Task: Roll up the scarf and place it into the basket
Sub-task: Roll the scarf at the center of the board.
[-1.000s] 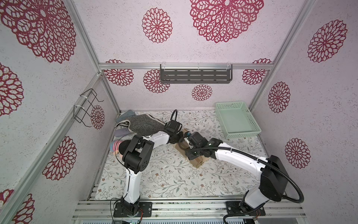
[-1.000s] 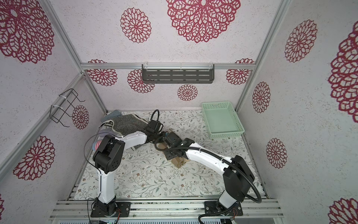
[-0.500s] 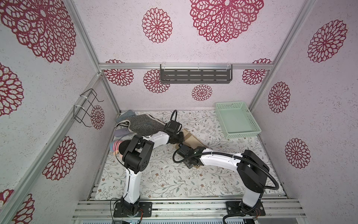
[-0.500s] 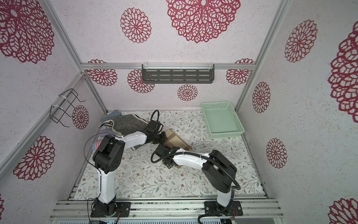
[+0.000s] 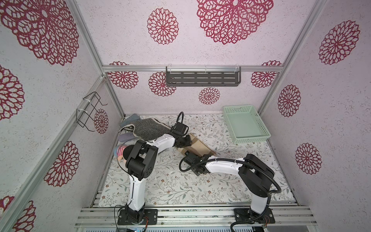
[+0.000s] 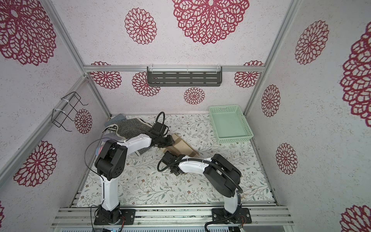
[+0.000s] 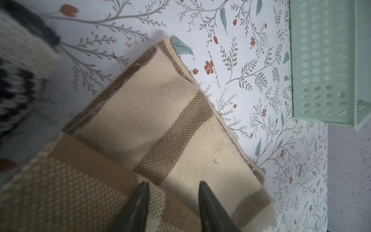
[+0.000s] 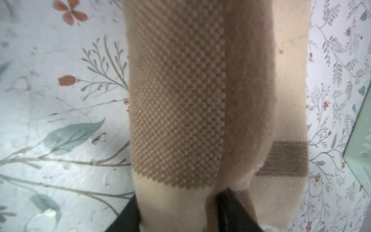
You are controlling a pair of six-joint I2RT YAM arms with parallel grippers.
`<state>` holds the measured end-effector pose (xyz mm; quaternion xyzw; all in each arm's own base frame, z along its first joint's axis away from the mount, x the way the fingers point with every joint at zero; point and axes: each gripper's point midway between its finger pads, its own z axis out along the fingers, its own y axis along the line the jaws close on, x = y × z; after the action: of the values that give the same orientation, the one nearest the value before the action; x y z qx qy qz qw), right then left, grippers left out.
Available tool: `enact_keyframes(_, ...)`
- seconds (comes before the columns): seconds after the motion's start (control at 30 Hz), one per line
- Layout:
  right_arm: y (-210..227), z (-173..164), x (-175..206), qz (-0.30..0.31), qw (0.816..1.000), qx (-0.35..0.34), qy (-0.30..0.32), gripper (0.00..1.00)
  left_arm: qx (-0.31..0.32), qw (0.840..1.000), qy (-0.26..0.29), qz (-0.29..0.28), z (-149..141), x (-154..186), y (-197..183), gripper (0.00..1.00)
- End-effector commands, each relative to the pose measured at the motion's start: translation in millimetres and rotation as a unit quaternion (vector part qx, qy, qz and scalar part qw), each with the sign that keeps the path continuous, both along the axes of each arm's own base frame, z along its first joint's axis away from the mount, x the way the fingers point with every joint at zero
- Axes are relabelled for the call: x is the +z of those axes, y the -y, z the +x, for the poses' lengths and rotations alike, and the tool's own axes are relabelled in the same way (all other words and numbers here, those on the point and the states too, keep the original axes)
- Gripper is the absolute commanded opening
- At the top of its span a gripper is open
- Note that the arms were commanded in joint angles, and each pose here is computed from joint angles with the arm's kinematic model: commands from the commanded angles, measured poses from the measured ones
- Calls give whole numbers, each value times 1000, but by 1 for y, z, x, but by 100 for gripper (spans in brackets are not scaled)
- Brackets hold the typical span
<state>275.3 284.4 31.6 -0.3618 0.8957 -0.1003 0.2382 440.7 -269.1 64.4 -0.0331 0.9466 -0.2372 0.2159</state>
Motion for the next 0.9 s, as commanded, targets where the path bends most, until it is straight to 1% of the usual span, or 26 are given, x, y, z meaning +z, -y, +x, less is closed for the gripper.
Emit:
enact_keyframes(0.0,-3,-31,-24,37,993,5,-111,34,46,998,42,2,4,57,-31,47)
enact_keyframes(0.07,-22,-43,-13,95,983,9,-160,28,66,996,59,9,-1,72,-45,49)
enact_keyframes(0.13,-42,-56,2,161,965,5,-209,22,79,994,75,16,-7,85,-55,51)
enact_keyframes(0.23,-67,-72,27,277,917,-3,-289,17,85,993,81,13,-19,94,-61,51)
enact_keyframes(0.3,-72,-73,41,347,876,-22,-334,14,80,994,76,9,-27,94,-61,51)
enact_keyframes(0.37,-67,-67,47,391,848,-45,-354,13,73,995,69,10,-34,90,-58,51)
enact_keyframes(0.4,-61,-62,47,406,838,-57,-361,13,67,996,66,11,-36,86,-56,51)
enact_keyframes(0.47,-49,-56,41,414,829,-78,-368,13,53,997,57,11,-40,79,-48,50)
enact_keyframes(0.6,-32,-48,32,425,814,-107,-381,13,17,999,38,8,-43,67,-25,43)
enact_keyframes(0.67,-23,-43,28,424,812,-122,-381,14,6,999,36,7,-43,66,-16,40)
enact_keyframes(0.8,-9,-34,18,420,810,-147,-381,21,-10,999,31,3,-46,65,-5,34)
enact_keyframes(0.87,-3,-30,16,421,808,-157,-381,24,-13,1000,26,9,-50,64,-7,31)
